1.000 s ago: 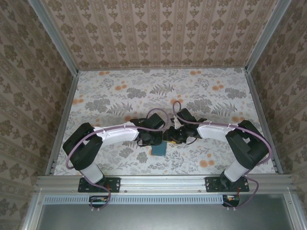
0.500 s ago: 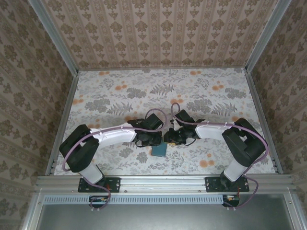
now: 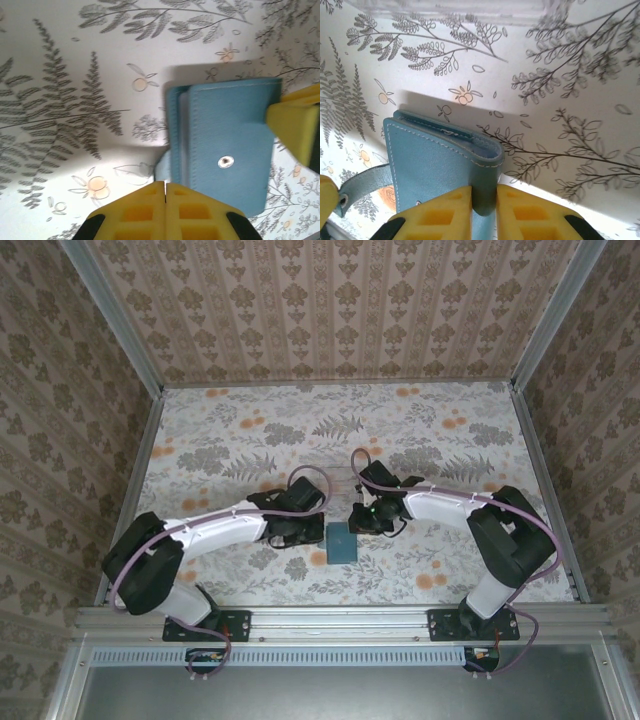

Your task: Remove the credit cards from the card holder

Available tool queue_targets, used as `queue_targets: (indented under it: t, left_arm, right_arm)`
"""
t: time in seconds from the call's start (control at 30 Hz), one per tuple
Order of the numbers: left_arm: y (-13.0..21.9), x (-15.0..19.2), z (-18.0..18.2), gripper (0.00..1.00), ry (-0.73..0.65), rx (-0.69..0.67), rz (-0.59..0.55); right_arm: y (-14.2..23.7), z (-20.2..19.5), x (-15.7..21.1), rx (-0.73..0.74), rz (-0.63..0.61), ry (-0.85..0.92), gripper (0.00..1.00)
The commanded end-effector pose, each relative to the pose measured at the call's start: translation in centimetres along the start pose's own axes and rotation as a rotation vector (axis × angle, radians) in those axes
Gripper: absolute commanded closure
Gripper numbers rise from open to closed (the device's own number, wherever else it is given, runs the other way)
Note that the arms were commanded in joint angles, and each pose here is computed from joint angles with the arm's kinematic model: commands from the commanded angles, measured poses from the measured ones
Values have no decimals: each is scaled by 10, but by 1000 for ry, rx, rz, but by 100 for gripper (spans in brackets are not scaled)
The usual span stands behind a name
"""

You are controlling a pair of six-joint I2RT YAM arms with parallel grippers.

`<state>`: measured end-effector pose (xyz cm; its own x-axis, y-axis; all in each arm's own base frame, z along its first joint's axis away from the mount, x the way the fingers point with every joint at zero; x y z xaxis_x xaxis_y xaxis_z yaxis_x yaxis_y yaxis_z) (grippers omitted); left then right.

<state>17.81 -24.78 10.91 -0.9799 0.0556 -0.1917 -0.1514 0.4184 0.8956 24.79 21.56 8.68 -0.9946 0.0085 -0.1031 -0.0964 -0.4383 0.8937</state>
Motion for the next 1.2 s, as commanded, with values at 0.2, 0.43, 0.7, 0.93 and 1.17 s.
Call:
queue_targets:
  t: [0.2,0.43,0.7,0.93,1.17]
  left_arm:
    - [-8,7,7,74,13,62,40]
    - [-14,11,15,76,7,13,65]
    - [-17,13,15,91,1,42,59]
    - [-26,19,21,95,31,82,56]
    - [-36,26,30,96,98,180,38]
  right_arm:
    - [7,-4,-5,106,62,66,73]
    - [11,-1,-5,110,59,61,65]
    - [17,9,-2,172,35,68,47]
    - [14,23,-1,292,19,107,27]
    - [1,38,0,366,21,151,4]
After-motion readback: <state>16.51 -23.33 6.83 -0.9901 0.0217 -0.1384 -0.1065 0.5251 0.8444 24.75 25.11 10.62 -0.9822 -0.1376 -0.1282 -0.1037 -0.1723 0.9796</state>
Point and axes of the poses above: each hand's point on the last joint's axis, 136 mm out from that joint toward the fingers, its own y axis back along the fingers, its own z axis along the line the jaws close on, x = y × z, the point moved 6 cm from there along y, back along the fingers, and after that the axes turned 2 degrees about -y, right-handed, at the moved point
